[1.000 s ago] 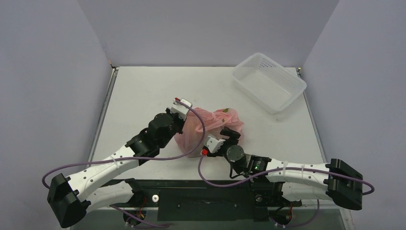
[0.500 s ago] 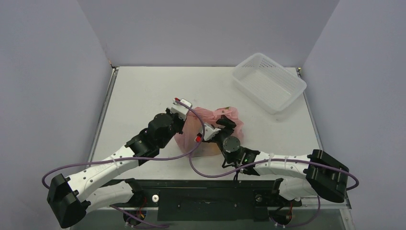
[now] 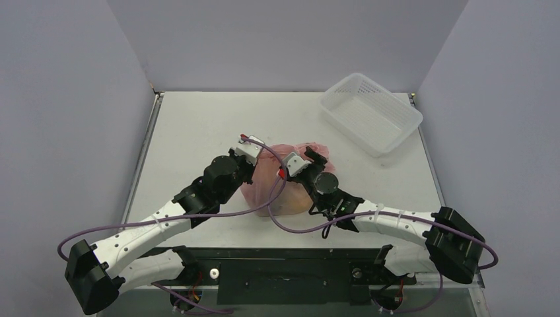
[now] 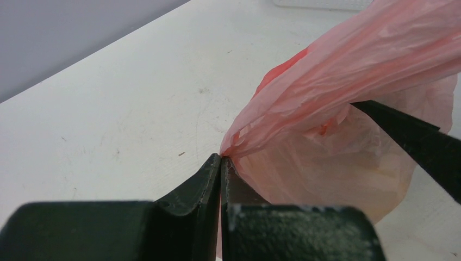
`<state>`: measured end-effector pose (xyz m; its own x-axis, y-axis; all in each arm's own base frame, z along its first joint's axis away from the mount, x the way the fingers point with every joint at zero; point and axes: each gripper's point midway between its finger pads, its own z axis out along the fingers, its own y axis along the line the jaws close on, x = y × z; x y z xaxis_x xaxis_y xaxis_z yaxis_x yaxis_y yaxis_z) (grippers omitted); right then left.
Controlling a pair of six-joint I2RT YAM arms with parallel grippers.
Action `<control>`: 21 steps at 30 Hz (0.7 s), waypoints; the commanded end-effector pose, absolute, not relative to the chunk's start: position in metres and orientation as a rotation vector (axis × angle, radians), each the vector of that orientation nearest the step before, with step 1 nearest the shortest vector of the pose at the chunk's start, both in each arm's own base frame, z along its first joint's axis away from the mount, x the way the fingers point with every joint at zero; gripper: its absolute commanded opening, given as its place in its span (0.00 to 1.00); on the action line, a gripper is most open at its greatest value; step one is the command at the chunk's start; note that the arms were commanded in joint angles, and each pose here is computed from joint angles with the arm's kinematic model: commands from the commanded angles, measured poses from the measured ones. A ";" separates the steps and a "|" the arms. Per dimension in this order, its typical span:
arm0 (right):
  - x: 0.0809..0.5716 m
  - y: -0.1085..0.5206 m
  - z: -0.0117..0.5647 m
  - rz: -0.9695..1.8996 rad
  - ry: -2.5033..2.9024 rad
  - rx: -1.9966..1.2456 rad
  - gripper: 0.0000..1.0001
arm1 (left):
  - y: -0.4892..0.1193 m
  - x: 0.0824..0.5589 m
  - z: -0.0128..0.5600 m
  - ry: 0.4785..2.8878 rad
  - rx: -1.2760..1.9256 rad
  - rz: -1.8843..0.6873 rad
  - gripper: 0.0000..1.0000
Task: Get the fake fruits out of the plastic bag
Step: Untie the plastic bag at the center of the board.
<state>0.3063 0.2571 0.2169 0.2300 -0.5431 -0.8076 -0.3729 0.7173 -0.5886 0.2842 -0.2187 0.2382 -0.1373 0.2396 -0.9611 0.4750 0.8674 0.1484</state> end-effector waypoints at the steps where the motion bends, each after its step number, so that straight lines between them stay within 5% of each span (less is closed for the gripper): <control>1: 0.314 0.274 0.251 0.072 1.354 -0.718 0.53 | -0.224 0.287 0.254 1.672 0.529 -0.257 0.00; 3: 0.318 0.273 0.254 0.112 1.370 -0.681 0.29 | -0.224 0.287 0.254 1.673 0.529 -0.256 0.00; 4: 0.322 0.270 0.260 0.121 1.375 -0.649 0.08 | -0.224 0.287 0.253 1.673 0.528 -0.255 0.00; 5: 0.324 0.266 0.261 0.144 1.403 -0.591 0.02 | -0.223 0.287 0.253 1.674 0.525 -0.251 0.00; 17: 0.328 0.138 0.302 0.654 1.370 0.445 0.00 | -0.220 0.286 0.254 1.665 0.503 -0.257 0.00; 21: 0.326 0.121 0.297 0.764 1.373 0.549 0.00 | -0.227 0.281 0.250 1.667 0.528 -0.301 0.00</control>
<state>0.3310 0.1231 0.3000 0.1034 0.5146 -0.8512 -0.1518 0.8539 0.4978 0.2832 -0.2189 0.2317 -0.1412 0.2427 -0.9598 0.4797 0.8649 0.1481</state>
